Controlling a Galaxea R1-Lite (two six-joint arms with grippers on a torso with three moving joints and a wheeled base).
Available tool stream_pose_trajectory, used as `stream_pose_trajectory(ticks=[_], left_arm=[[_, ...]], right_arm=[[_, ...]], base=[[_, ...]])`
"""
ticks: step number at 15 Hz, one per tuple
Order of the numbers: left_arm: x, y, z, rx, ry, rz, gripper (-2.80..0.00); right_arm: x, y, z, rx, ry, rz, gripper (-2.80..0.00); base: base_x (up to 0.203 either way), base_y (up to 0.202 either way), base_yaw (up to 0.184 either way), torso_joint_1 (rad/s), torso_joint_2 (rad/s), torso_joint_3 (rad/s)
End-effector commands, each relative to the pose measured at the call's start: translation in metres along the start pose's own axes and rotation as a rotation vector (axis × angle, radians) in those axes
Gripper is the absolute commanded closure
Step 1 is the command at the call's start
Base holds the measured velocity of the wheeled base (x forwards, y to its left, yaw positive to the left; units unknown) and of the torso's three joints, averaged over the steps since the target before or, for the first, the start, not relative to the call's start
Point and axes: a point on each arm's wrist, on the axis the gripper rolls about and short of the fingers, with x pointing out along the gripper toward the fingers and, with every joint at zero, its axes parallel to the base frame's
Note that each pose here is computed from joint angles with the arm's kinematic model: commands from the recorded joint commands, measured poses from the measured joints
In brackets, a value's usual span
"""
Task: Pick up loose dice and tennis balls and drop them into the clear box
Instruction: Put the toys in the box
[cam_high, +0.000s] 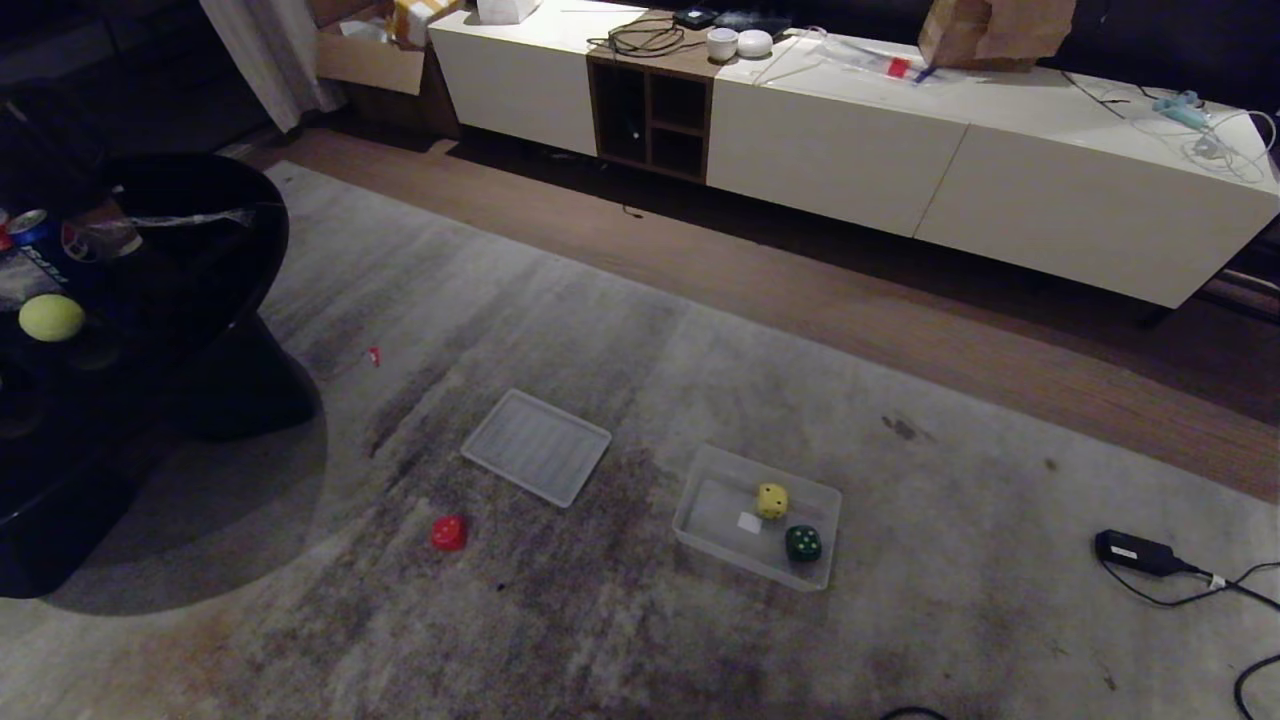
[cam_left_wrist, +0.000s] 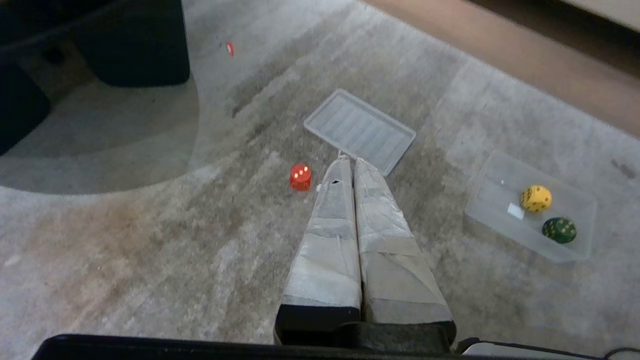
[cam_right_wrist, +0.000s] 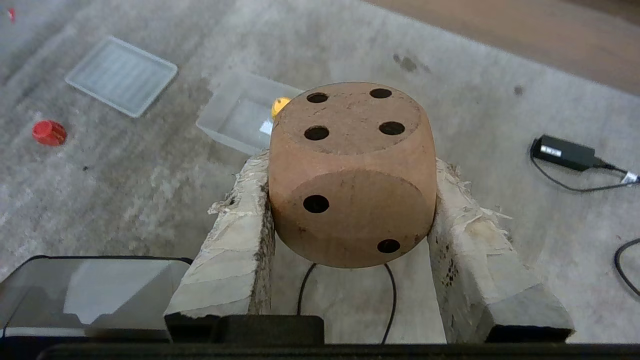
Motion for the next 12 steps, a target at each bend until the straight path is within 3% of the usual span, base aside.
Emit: stream_pose_trajectory(ticks=[1,12], left_arm=[[0.0002,0.0,-0.0003,0.002,0.002,0.0,0.0],[0.0002,0.0,-0.0005,0.008,0.004,-0.003,0.0]], right_arm=[[0.0001,0.0,-0.0002,0.0,0.004,0.002,0.0],[0.0001,0.0,0.0,0.0,0.002,0.002,0.0]], base=[[0.0,0.0,0.0,0.002,0.0,-0.192],[0.0,0.0,0.0,0.002,0.0,-0.198]])
